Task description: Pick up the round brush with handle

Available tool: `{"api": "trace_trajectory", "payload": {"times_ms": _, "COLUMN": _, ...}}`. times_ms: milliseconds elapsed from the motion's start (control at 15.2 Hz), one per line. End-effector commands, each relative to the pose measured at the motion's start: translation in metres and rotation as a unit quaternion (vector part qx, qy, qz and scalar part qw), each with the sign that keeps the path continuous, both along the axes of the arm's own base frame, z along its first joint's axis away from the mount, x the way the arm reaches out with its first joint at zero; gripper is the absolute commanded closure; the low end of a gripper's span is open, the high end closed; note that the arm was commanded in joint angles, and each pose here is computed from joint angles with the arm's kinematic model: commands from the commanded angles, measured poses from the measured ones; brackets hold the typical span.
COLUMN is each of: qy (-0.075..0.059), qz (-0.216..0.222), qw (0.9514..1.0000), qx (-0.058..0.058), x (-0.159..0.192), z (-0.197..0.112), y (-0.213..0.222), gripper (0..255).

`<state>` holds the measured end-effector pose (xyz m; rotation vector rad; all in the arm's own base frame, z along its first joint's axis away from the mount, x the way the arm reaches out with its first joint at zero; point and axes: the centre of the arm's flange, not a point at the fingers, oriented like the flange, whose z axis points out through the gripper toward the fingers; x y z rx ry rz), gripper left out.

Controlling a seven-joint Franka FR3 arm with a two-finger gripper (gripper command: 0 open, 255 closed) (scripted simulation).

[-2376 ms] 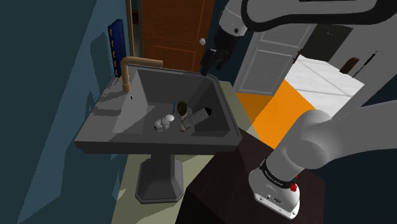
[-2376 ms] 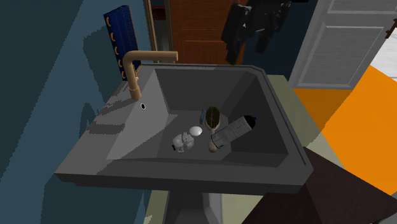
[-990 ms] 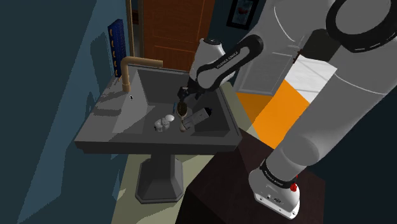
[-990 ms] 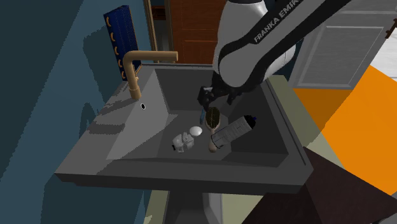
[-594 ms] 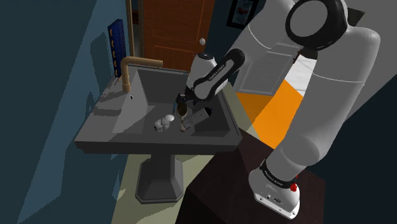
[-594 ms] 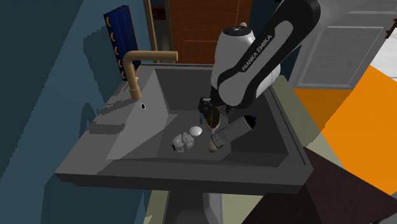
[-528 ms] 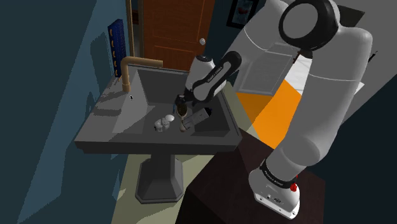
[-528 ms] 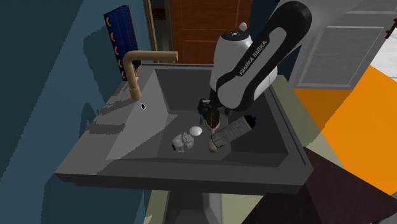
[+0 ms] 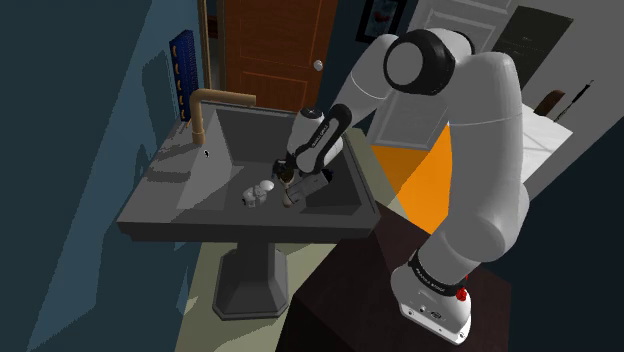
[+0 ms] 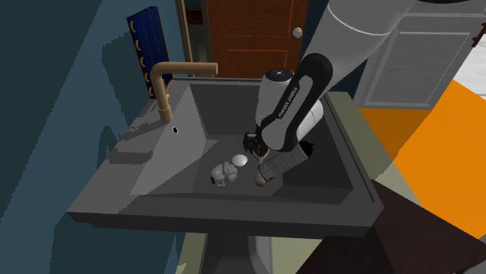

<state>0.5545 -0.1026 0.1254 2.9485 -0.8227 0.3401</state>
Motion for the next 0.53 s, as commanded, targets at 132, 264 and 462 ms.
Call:
{"api": "trace_trajectory", "payload": {"times_ms": 132, "qy": -0.001, "qz": -0.003, "qw": 1.0000, "qx": -0.001, "x": 0.004, "z": -0.026, "y": -0.004, "gripper": 0}}
{"api": "trace_trajectory", "payload": {"times_ms": 264, "qy": -0.001, "qz": -0.003, "qw": 1.0000, "qx": -0.001, "x": 0.004, "z": -0.036, "y": -0.004, "gripper": 0}}
{"api": "trace_trajectory", "payload": {"times_ms": 462, "qy": -0.001, "qz": -0.003, "qw": 1.0000, "qx": -0.001, "x": 0.004, "z": -0.045, "y": -0.004, "gripper": 0}}
